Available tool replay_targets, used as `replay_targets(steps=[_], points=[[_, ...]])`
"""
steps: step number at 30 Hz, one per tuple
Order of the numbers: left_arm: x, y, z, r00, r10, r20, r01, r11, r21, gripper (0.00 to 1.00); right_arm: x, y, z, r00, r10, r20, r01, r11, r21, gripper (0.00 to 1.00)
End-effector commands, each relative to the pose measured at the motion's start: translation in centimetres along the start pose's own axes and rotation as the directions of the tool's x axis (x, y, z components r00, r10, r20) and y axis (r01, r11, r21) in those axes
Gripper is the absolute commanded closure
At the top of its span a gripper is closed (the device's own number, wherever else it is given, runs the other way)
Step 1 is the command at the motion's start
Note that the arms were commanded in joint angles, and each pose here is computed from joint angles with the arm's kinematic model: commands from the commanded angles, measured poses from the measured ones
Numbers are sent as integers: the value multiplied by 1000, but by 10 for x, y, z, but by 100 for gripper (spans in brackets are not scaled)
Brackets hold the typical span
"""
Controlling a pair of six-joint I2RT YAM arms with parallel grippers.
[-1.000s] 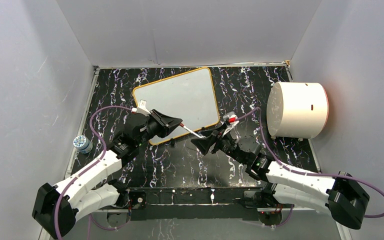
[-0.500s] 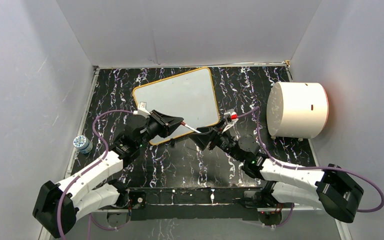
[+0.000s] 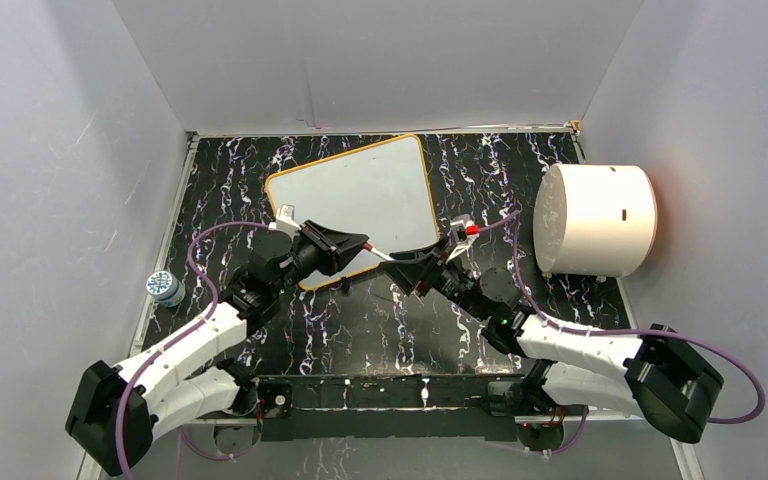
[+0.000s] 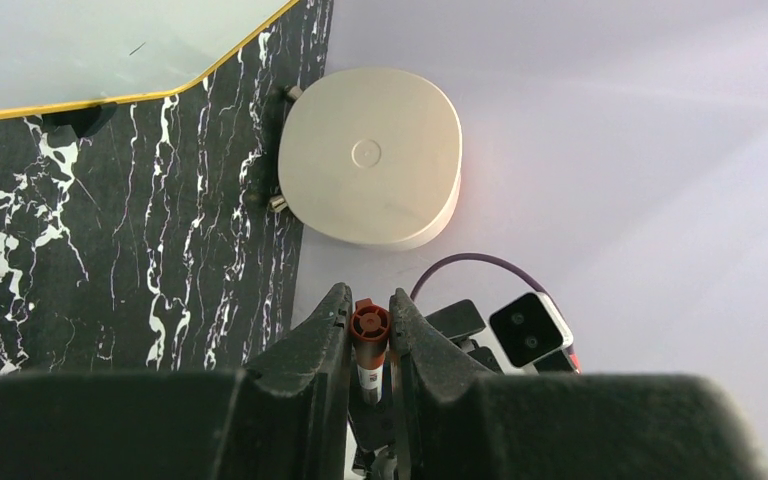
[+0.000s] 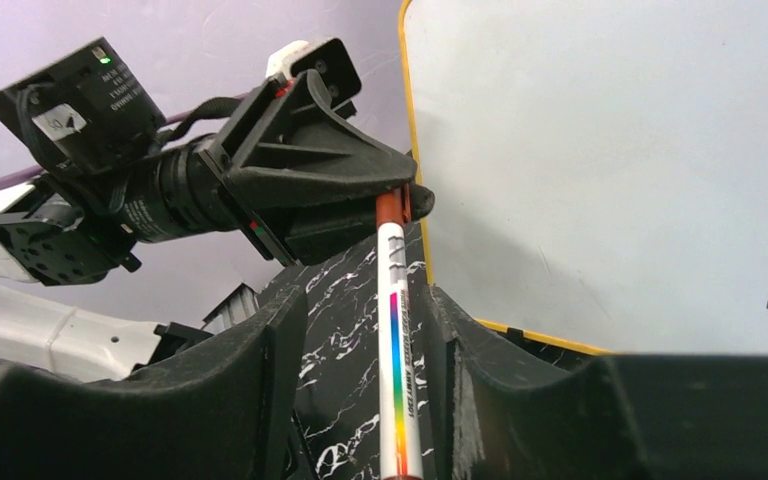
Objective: Write a sentence on the whiteboard
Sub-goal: Open the pen cap.
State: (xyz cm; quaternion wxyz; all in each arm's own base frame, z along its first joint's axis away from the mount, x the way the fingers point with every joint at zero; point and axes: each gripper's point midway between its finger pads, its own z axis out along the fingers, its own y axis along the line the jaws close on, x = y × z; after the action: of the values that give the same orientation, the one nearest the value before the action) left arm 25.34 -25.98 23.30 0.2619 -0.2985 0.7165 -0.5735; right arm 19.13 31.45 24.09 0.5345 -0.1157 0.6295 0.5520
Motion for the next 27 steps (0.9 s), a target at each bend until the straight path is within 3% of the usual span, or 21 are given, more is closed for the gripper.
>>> replay_targets(steps=[1, 17, 27], points=[[3, -5, -1, 1000, -8, -17, 9, 1000, 27, 100, -32, 22, 6, 994, 7, 107, 2, 997, -82, 49], [2, -2, 2, 1000, -7, -11, 7, 1000, 29, 100, -27, 16, 8, 996, 12, 86, -6, 998, -61, 67], [0, -10, 3, 1000, 25, 0, -25, 999, 40, 100, -22, 9, 10, 999, -2, 49, 3, 1000, -24, 68]])
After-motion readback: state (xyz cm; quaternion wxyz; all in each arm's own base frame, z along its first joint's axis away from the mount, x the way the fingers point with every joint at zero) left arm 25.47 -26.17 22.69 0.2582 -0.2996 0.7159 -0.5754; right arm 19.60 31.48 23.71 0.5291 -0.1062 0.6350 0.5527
